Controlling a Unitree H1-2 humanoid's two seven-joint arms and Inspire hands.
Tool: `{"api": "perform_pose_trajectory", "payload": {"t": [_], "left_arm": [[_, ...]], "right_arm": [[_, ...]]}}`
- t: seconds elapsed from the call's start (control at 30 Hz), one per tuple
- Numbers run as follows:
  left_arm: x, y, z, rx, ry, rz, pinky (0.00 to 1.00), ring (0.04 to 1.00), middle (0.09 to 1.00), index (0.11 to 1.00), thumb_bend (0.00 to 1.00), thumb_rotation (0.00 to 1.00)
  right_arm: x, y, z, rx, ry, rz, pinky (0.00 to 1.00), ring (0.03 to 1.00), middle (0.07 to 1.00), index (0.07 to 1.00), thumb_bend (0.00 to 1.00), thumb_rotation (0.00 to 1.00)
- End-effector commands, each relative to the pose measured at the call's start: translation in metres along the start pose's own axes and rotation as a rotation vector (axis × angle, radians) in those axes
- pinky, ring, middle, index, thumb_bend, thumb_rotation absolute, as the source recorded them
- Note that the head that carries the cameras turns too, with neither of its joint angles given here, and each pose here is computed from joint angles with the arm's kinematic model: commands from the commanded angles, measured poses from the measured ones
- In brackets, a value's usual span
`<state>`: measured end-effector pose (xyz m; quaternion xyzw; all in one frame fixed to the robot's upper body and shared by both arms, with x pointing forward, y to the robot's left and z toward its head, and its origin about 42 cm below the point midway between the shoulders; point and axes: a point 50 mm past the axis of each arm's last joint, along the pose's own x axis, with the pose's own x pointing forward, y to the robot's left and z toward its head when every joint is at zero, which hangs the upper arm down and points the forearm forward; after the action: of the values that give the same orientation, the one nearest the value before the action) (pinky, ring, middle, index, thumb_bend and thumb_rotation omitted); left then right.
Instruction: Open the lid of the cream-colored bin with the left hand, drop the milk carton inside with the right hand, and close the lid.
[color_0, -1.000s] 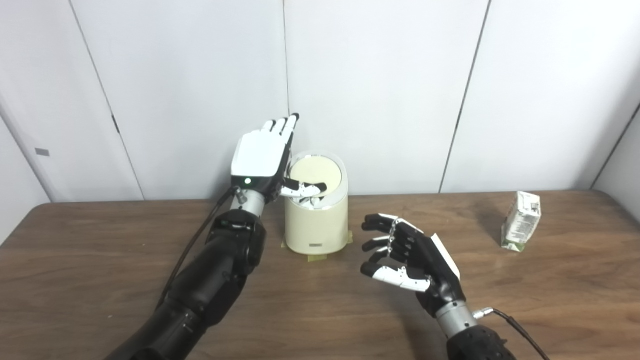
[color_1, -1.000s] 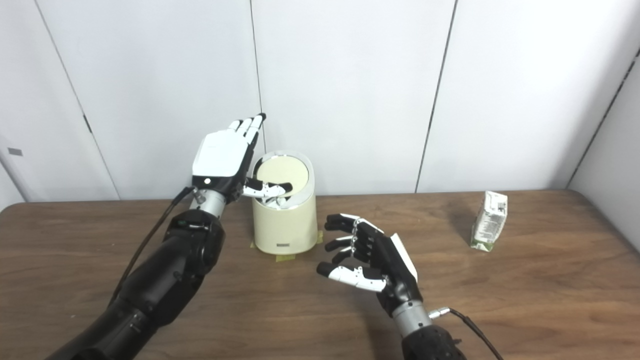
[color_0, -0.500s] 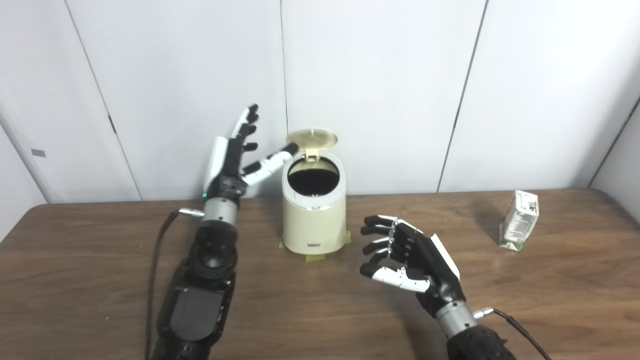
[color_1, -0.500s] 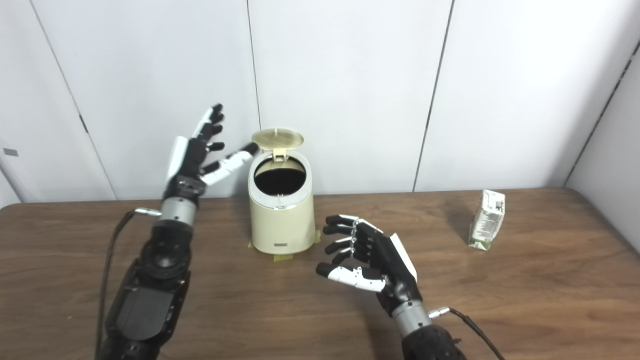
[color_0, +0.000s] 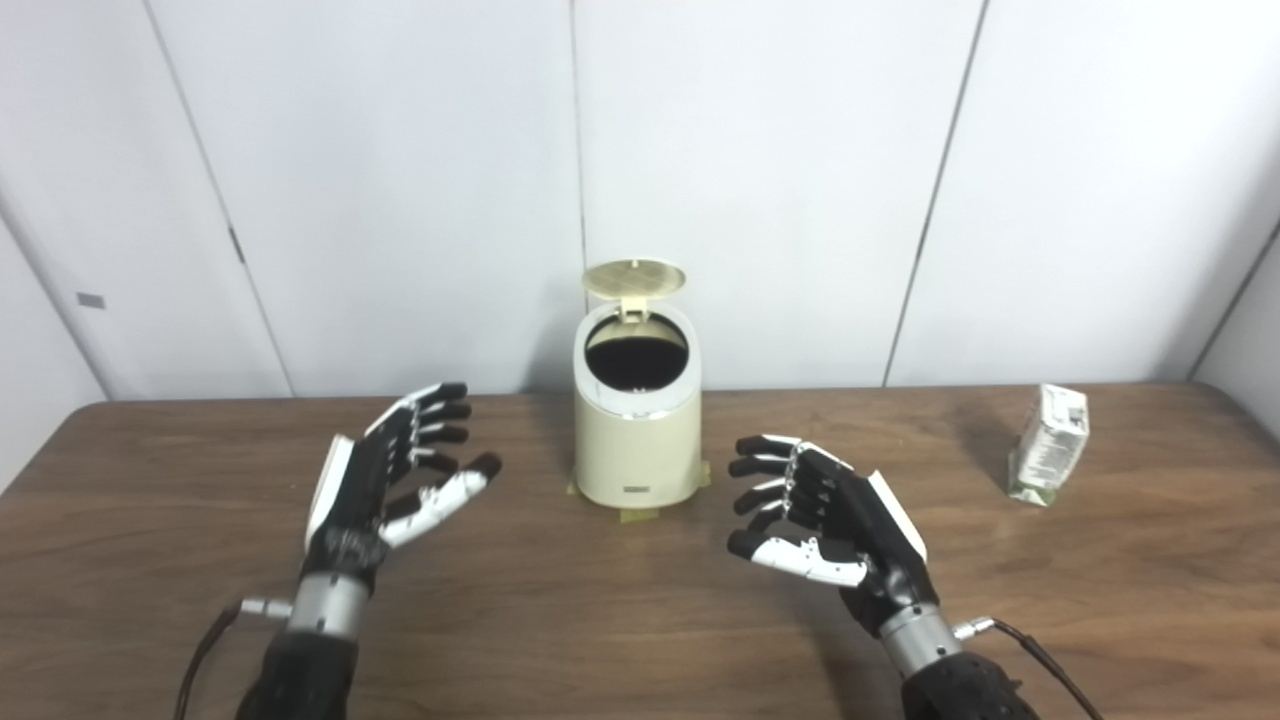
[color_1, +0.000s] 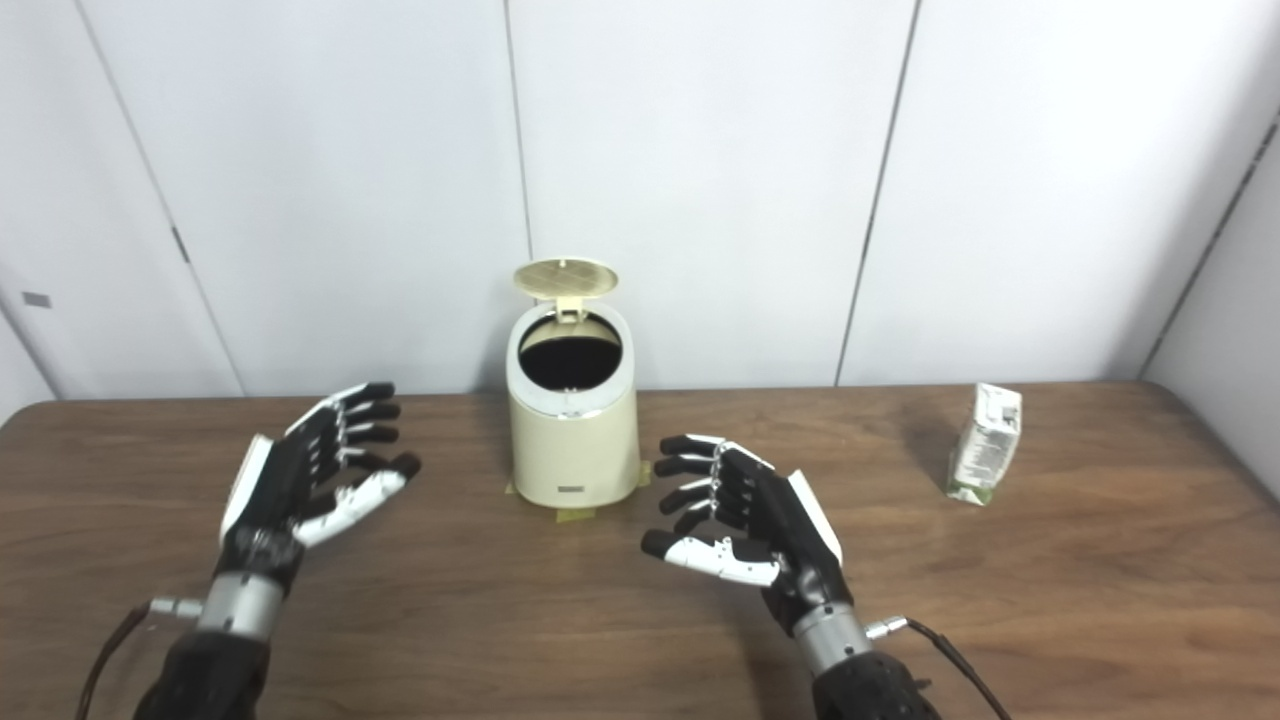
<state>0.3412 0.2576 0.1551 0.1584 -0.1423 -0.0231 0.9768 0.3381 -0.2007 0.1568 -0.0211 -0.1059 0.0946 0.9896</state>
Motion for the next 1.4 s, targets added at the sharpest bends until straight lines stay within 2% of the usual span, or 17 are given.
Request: {"api": "perform_pose_trajectory", "payload": {"t": [0.0, 0.07, 0.17, 0.23, 0.33, 0.4, 0.47, 0.57, 0.6, 0.67, 0.9, 1.13, 1.27, 1.37], "left_arm": [[0.003, 0.008, 0.016, 0.015, -0.105, 0.015, 0.58, 0.675, 0.737, 0.781, 0.72, 0.31], [-0.007, 0.007, 0.012, 0.005, -0.099, 0.018, 0.58, 0.669, 0.731, 0.779, 0.72, 0.31], [-0.016, 0.006, 0.006, -0.001, -0.096, 0.018, 0.57, 0.656, 0.727, 0.783, 0.71, 0.31], [-0.018, 0.006, 0.004, -0.009, -0.095, 0.019, 0.57, 0.654, 0.727, 0.785, 0.71, 0.30], [-0.021, 0.007, -0.001, -0.014, -0.091, 0.020, 0.58, 0.662, 0.734, 0.793, 0.70, 0.29], [-0.023, 0.010, -0.003, -0.015, -0.084, 0.019, 0.59, 0.667, 0.737, 0.796, 0.70, 0.28], [-0.023, 0.013, -0.007, -0.019, -0.078, 0.013, 0.60, 0.679, 0.747, 0.799, 0.68, 0.26], [-0.024, 0.019, -0.012, -0.008, -0.080, 0.002, 0.60, 0.683, 0.755, 0.803, 0.65, 0.24], [-0.024, 0.020, -0.014, -0.004, -0.080, 0.000, 0.60, 0.680, 0.757, 0.808, 0.63, 0.22], [-0.024, 0.023, -0.017, 0.005, -0.077, -0.001, 0.60, 0.679, 0.759, 0.812, 0.62, 0.21], [-0.022, 0.028, -0.023, -0.007, -0.075, -0.002, 0.61, 0.699, 0.768, 0.819, 0.59, 0.16], [-0.022, 0.031, -0.024, -0.005, -0.082, -0.009, 0.62, 0.707, 0.775, 0.826, 0.54, 0.14], [-0.022, 0.031, -0.024, 0.007, -0.077, -0.007, 0.63, 0.714, 0.779, 0.833, 0.51, 0.11], [-0.022, 0.032, -0.023, 0.015, -0.075, -0.004, 0.63, 0.709, 0.777, 0.833, 0.51, 0.10]], "right_arm": [[0.010, -0.005, 0.023, 0.007, -0.128, -0.021, 0.43, 0.554, 0.700, 0.753, 0.70, 0.18], [0.008, -0.010, 0.026, 0.001, -0.134, -0.037, 0.45, 0.570, 0.726, 0.770, 0.70, 0.14], [0.009, -0.028, 0.032, -0.078, -0.144, -0.052, 0.47, 0.581, 0.739, 0.762, 0.71, 0.06], [0.011, -0.040, 0.036, -0.139, -0.151, -0.049, 0.47, 0.588, 0.737, 0.761, 0.73, 0.06], [0.017, -0.064, 0.043, -0.317, -0.183, -0.047, 0.47, 0.602, 0.733, 0.762, 0.75, 0.10], [0.021, -0.080, 0.045, -0.393, -0.177, -0.061, 0.50, 0.626, 0.739, 0.766, 0.76, 0.11], [0.027, -0.103, 0.048, -0.464, -0.181, -0.086, 0.57, 0.686, 0.769, 0.799, 0.77, 0.13], [0.034, -0.124, 0.072, -0.544, -0.185, -0.145, 0.62, 0.740, 0.800, 0.826, 0.78, 0.14], [0.037, -0.131, 0.082, -0.571, -0.195, -0.169, 0.60, 0.733, 0.798, 0.824, 0.78, 0.09], [0.042, -0.148, 0.096, -0.604, -0.210, -0.213, 0.60, 0.728, 0.800, 0.822, 0.79, 0.04], [0.051, -0.209, 0.121, -0.682, -0.200, -0.314, 0.64, 0.734, 0.770, 0.803, 0.75, 0.00], [0.050, -0.240, 0.128, -0.756, -0.122, -0.387, 0.77, 0.818, 0.824, 0.855, 0.78, 0.12], [0.052, -0.258, 0.121, -0.713, -0.025, -0.388, 0.84, 0.873, 0.869, 0.895, 0.82, 0.22], [0.053, -0.268, 0.115, -0.662, 0.020, -0.371, 0.79, 0.862, 0.890, 0.906, 0.82, 0.24]]}}
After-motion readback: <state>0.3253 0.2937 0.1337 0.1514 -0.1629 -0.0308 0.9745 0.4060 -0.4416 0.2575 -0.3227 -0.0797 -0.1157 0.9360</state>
